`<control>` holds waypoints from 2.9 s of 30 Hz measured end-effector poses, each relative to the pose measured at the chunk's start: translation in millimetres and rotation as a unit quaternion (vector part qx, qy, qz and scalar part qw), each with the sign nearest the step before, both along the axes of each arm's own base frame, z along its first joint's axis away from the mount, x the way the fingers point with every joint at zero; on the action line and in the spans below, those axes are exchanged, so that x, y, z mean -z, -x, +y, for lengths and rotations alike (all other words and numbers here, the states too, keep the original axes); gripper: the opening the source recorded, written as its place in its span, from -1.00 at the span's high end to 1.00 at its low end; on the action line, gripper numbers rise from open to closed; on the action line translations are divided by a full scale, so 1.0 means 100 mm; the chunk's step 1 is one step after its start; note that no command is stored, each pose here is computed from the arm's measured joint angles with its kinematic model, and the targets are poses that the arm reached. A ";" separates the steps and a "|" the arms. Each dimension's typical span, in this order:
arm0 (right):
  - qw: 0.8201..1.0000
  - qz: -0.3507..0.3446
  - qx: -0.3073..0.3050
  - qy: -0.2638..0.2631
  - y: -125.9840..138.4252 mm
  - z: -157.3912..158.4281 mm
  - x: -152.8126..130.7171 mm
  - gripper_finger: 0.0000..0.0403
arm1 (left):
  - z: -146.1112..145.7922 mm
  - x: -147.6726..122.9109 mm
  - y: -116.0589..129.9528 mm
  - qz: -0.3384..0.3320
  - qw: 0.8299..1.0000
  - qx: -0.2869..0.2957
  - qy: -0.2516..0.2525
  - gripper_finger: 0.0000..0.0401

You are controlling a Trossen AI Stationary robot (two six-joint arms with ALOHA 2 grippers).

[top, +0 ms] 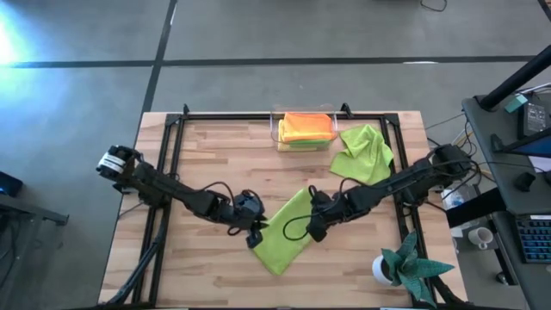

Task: Fold microfiber towels
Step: Fold the light green microfiber cloth

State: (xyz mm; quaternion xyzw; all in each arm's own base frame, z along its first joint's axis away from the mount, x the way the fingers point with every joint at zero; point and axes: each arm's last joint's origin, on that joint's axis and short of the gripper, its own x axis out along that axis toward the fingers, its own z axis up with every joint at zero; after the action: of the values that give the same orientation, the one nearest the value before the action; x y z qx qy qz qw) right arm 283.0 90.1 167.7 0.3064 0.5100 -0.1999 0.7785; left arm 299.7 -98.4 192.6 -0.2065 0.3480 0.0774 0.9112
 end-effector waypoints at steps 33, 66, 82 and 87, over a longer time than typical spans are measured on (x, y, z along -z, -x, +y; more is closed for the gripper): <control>0.999 -0.033 -0.006 0.003 -0.12 -0.55 0.09 0.96 | 0.03 0.06 0.10 0.060 0.998 0.007 -0.022 0.53; 0.987 -0.005 -0.107 0.123 -1.17 -0.97 0.36 0.96 | 0.03 0.06 0.10 0.070 0.995 0.045 -0.048 0.53; 0.974 -0.059 -0.164 0.147 -0.66 -0.44 -0.32 0.96 | -0.02 -0.22 0.25 0.070 0.991 0.096 -0.059 0.53; 0.968 -0.099 -0.190 0.129 -0.46 -0.09 -0.37 0.96 | -0.03 -0.44 0.42 0.119 0.981 0.078 -0.130 0.61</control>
State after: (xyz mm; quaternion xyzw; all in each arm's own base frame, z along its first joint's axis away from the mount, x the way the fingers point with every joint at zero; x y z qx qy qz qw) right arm 329.2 81.5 204.7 0.1187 0.4494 -0.0810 0.8817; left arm 257.7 -101.0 236.1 -0.0477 0.4560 0.0744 0.8856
